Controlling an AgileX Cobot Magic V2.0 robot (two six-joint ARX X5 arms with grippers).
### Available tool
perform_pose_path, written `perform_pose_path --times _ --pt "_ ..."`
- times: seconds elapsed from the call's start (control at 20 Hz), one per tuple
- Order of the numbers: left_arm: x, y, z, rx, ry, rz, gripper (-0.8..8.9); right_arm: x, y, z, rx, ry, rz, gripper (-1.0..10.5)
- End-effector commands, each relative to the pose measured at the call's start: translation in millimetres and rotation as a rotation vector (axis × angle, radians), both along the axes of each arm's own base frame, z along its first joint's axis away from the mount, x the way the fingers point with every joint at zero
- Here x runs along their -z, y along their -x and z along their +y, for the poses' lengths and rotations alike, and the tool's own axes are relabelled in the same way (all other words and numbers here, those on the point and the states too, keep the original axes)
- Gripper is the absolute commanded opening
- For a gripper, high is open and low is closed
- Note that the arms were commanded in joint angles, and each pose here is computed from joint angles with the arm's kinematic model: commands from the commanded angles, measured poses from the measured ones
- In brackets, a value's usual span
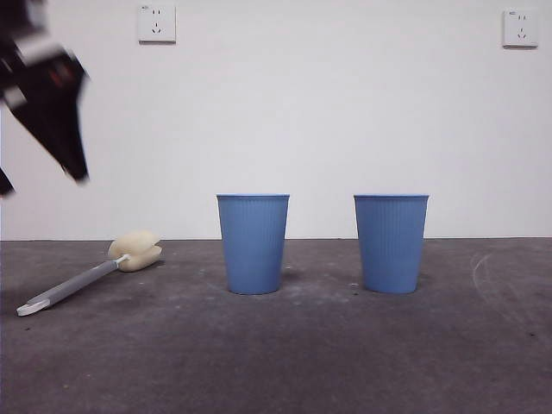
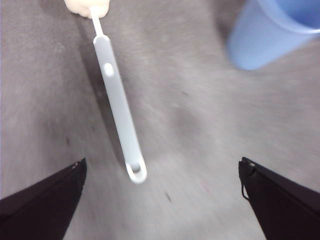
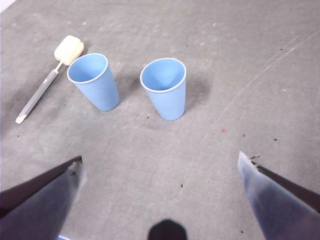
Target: Pick up the cup brush,pick up the cup,insert the brush into the cup,clean the cup,put the cup brush back,put the cup back to the fixed position on the table
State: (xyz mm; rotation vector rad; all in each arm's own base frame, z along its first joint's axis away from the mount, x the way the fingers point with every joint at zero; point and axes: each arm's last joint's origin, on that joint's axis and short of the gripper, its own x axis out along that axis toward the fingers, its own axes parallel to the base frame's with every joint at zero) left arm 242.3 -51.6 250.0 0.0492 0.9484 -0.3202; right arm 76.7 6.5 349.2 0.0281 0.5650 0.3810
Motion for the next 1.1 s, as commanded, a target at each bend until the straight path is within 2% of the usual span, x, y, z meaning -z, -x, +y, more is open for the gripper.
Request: perform_pose_path --times 0.05,0.35,0.85,0.9,1.1 --pt "22.3 -19.2 -7.2 -0.011 -0.058 0.032 6.59 -0.9 0.1 0.2 -0.003 -0.005 -0.003 6.3" --pt "65.2 -44.3 -13.9 -0.039 -0.144 0.108 6.59 0.1 -2.8 0.0 -0.003 -0.005 0.013 6.3" --pt "93.6 -54.3 -18.2 -0.075 -0.136 0.182 6.52 1.2 -8.0 -0.4 -0.003 -0.007 0.031 6.3" --pt "95.9 -54.8 -18.3 -0.076 -0.137 0.19 6.06 1.2 -8.0 -0.4 -0.003 -0.007 0.031 6.3" --pt "97.8 -54.8 -18.5 -0.077 -0.134 0.2 3.08 1.3 -7.8 -0.4 -0.003 -0.007 0.033 6.3"
